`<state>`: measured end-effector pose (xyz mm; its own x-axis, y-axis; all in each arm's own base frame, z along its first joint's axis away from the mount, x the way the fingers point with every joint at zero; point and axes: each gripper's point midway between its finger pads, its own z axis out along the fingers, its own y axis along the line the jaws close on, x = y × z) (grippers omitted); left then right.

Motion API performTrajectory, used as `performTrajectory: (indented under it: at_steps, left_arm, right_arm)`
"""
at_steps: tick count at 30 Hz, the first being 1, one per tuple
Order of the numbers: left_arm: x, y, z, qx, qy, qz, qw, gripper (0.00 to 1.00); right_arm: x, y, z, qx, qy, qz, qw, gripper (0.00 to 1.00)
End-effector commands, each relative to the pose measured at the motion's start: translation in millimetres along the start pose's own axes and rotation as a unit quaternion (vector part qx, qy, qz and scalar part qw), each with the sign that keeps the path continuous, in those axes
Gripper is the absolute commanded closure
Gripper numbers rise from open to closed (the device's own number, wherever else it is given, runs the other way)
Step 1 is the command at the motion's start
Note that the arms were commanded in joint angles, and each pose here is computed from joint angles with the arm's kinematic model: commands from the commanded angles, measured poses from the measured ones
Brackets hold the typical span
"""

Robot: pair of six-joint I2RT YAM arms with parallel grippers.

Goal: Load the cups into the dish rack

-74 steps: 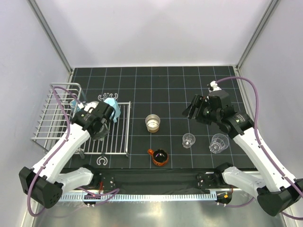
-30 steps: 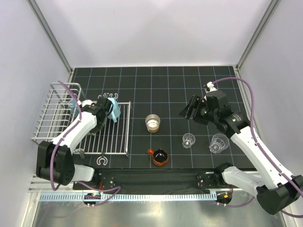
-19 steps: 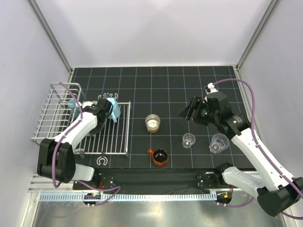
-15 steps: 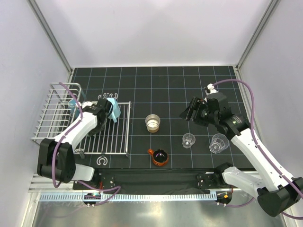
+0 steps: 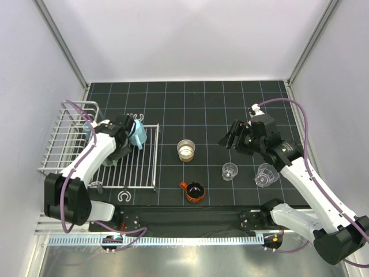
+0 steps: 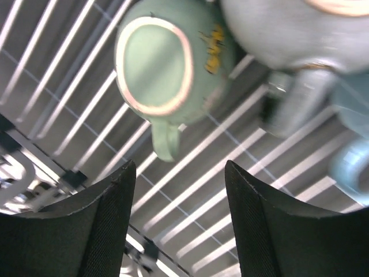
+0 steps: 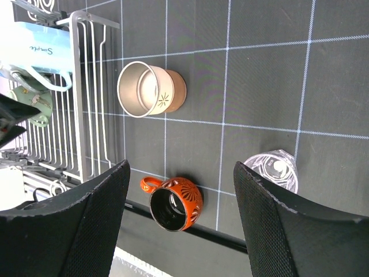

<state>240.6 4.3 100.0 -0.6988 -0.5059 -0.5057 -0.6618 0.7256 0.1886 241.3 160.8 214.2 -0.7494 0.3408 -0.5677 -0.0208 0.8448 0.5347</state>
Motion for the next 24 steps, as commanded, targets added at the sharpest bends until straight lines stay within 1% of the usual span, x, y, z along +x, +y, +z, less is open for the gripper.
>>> performTrajectory:
  at_steps: [1, 6, 8, 10, 11, 15, 16, 18, 19, 22, 24]
  left_arm:
    - [-7, -7, -31, 0.053, 0.014, -0.044, 0.998, 0.38]
    - [-2, -9, -51, 0.091, 0.037, -0.053, 0.994, 0.30]
    - [-1, -9, -60, 0.112, 0.043, -0.059, 0.991, 0.29]
    - [2, -13, -69, 0.137, 0.052, -0.067, 0.987, 0.29]
    - [1, -14, -74, 0.152, 0.049, -0.071, 0.985, 0.29]
    - [0, -21, -88, 0.194, 0.053, -0.054, 0.978, 0.29]
    - [3, -27, -96, 0.222, 0.064, -0.030, 0.973, 0.30]
    - [8, -35, -101, 0.245, 0.079, -0.014, 0.966, 0.30]
    - [13, -40, -102, 0.259, 0.093, -0.001, 0.961, 0.30]
    - [16, -50, -112, 0.296, 0.106, 0.006, 0.949, 0.31]
    - [12, -54, -121, 0.313, 0.102, 0.004, 0.944, 0.31]
  right_arm:
    - [-5, 4, -3, -0.009, -0.016, 0.004, 1.000, 0.27]
    - [0, 2, 0, -0.011, -0.006, 0.005, 1.000, 0.26]
    - [6, 2, 4, -0.014, 0.007, 0.003, 1.000, 0.27]
    - [11, 2, 10, -0.023, 0.021, -0.014, 0.999, 0.25]
    - [19, 4, 15, -0.033, 0.042, -0.020, 0.998, 0.23]
    - [38, -1, 30, -0.016, 0.099, -0.037, 0.994, 0.22]
    - [46, 6, 30, -0.023, 0.114, -0.052, 0.992, 0.22]
    - [58, 9, 37, -0.025, 0.124, -0.068, 0.990, 0.20]
    - [72, 10, 43, -0.028, 0.134, -0.076, 0.988, 0.19]
    - [91, 5, 55, -0.027, 0.142, -0.073, 0.987, 0.17]
    - [107, 10, 57, -0.029, 0.153, -0.068, 0.985, 0.16]
